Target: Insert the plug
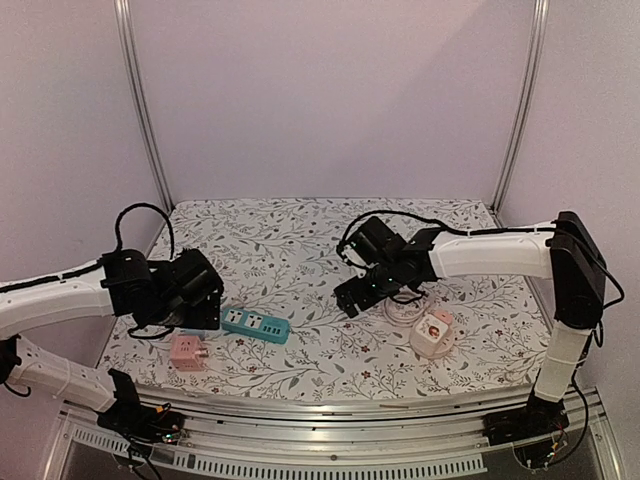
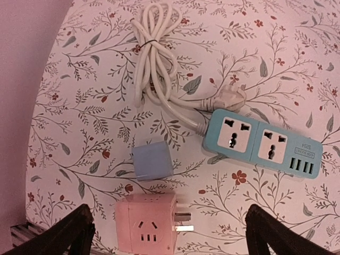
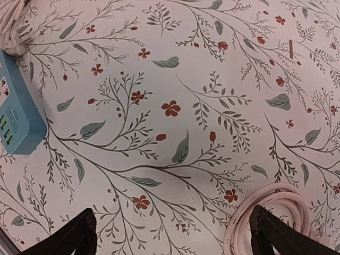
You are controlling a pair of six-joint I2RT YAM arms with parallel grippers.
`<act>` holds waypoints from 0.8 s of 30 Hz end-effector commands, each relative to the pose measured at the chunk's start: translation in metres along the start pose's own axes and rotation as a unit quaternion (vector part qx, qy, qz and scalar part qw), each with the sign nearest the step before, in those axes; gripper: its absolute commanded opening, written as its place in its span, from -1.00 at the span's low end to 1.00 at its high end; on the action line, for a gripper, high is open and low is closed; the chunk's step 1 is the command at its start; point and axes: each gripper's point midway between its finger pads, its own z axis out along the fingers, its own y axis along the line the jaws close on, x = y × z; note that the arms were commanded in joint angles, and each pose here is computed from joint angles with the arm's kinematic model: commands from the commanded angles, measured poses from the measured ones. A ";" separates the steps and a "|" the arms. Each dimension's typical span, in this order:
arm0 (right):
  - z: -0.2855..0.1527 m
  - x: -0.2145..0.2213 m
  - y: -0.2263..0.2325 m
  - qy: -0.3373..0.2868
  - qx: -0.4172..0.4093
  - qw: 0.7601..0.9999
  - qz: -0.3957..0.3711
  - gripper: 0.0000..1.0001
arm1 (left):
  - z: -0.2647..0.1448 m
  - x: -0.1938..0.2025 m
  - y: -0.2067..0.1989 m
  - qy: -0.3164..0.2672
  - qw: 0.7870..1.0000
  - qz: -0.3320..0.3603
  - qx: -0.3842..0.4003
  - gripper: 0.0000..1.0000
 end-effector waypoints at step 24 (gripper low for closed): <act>0.002 0.003 0.011 -0.015 -0.046 0.999 -0.003 0.98 | 0.039 0.084 0.025 0.172 0.981 -0.088 0.007 0.86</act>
